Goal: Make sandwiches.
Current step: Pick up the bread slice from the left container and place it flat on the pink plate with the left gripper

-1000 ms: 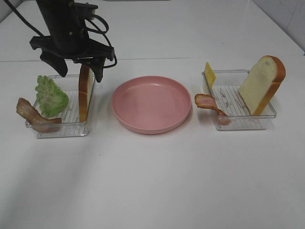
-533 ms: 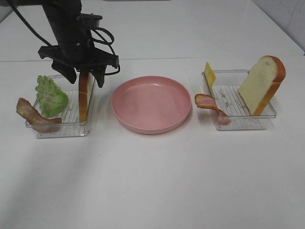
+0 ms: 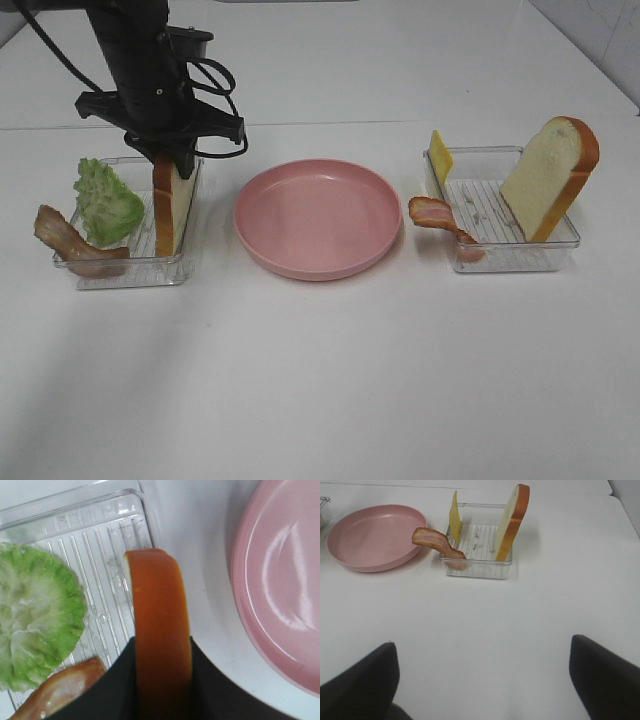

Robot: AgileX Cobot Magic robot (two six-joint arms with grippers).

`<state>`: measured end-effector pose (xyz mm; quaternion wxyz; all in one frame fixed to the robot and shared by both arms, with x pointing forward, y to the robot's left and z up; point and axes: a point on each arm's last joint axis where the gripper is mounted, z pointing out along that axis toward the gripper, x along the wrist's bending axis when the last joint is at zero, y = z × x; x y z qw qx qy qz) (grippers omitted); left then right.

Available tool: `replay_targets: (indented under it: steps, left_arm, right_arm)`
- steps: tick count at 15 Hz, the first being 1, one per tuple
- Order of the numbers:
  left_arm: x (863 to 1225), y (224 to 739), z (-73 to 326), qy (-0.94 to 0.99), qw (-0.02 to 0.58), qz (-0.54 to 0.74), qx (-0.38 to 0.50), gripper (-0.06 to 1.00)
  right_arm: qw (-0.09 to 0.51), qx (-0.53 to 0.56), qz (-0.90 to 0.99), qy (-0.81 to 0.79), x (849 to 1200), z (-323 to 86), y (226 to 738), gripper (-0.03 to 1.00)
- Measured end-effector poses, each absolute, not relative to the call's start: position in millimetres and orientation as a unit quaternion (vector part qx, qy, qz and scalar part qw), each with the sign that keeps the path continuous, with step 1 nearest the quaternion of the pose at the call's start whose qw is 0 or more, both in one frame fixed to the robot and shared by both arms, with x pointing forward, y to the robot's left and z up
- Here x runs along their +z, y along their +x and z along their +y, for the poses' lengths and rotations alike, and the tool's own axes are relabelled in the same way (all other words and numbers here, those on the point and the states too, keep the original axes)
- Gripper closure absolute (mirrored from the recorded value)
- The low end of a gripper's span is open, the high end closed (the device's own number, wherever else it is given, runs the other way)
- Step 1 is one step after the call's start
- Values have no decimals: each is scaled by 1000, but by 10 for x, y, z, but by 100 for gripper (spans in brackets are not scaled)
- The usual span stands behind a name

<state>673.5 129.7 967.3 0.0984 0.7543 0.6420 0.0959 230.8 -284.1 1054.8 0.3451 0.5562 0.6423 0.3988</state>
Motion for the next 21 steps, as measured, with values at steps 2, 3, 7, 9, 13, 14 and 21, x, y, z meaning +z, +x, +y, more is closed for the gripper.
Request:
replay_targets:
  steps: [2, 3, 7, 9, 13, 14, 21]
  left_arm:
    - [9808, 6681, 1318, 756, 95, 641, 93, 73]
    - [9923, 6645, 1330, 759, 99, 637, 95, 73]
    - [10397, 6473, 1365, 769, 132, 618, 95, 73]
    - [10659, 6366, 1333, 771, 178, 606, 78, 73]
    - [10617, 6456, 1108, 768, 279, 576, 28, 73]
    - [10588, 6481, 1077, 763, 292, 576, 21, 73]
    - [9785, 6793, 691, 693, 380, 601, -118, 73]
  right_arm:
    - [345, 399, 642, 556, 10548, -2841, 2308, 10]
    - [345, 399, 642, 556, 10548, -2841, 2308, 10]
    - [345, 399, 642, 556, 10548, -2841, 2308, 10]
    - [345, 399, 642, 556, 10548, -2841, 2308, 10]
    - [345, 399, 642, 556, 10548, -2841, 2308, 10]
    - [345, 399, 642, 556, 10548, -2841, 2308, 10]
    - [345, 399, 642, 556, 10548, -2841, 2308, 10]
